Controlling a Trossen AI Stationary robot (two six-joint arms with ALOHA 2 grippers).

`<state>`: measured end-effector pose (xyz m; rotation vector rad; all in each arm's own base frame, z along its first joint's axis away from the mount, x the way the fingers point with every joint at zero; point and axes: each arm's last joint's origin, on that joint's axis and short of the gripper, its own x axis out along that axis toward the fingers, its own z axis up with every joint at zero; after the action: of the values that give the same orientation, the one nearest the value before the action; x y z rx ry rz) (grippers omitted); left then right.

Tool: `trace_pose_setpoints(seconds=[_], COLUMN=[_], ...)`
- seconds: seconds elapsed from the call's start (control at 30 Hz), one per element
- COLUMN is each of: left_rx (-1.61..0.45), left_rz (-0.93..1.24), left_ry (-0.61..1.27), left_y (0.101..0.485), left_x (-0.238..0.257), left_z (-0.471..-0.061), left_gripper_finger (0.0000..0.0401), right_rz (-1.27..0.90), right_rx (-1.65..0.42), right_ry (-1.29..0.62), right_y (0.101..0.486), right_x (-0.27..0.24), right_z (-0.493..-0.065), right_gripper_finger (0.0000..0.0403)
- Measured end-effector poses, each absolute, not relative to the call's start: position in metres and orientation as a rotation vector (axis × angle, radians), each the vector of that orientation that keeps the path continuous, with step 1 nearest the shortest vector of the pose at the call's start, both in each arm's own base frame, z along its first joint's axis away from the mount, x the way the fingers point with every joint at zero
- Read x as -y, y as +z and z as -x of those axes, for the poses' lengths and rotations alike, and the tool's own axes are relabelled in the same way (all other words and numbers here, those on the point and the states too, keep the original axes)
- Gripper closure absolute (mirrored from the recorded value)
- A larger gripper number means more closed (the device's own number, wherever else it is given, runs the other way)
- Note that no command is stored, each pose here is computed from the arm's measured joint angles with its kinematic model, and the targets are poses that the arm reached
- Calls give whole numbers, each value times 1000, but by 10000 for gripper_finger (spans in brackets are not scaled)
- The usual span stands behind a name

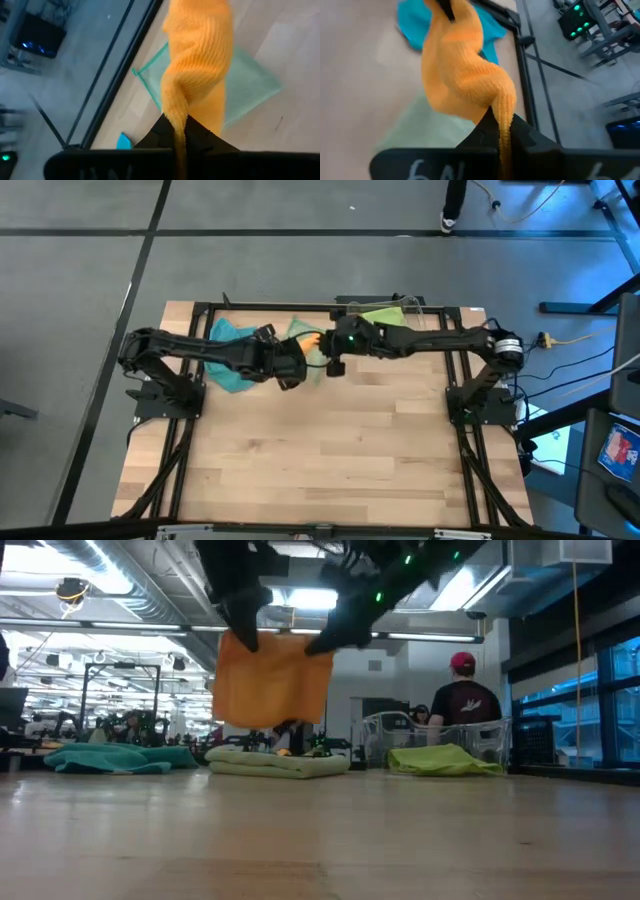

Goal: Fold microfiber towels
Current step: Stack the orange microfiber towel on top of the light green microfiber towel

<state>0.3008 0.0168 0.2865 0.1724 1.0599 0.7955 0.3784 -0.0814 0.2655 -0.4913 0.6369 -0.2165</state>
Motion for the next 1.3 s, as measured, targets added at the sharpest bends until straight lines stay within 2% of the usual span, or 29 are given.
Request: trace_pose_setpoints(seconds=[0.43, 0.8, 1.07, 1.3], left_rx=[-1106, -1117, -1115, -1112], left_rz=[-67, -22, -27, -34], left_ry=[881, 908, 912, 949], left_y=[283, 272, 256, 253], left_x=[-60, -82, -85, -92], left_z=[-295, -303, -317, -318], left_gripper_finger=[401, 401, 401, 401], right_rz=[645, 771, 829, 815], right_rx=[-522, -511, -406, -416], right_ry=[-179, -157, -154, -136], right_y=[227, 194, 202, 200], right_x=[142, 175, 190, 201], right_z=[-400, -405, -402, -414], right_gripper_finger=[397, 397, 397, 397])
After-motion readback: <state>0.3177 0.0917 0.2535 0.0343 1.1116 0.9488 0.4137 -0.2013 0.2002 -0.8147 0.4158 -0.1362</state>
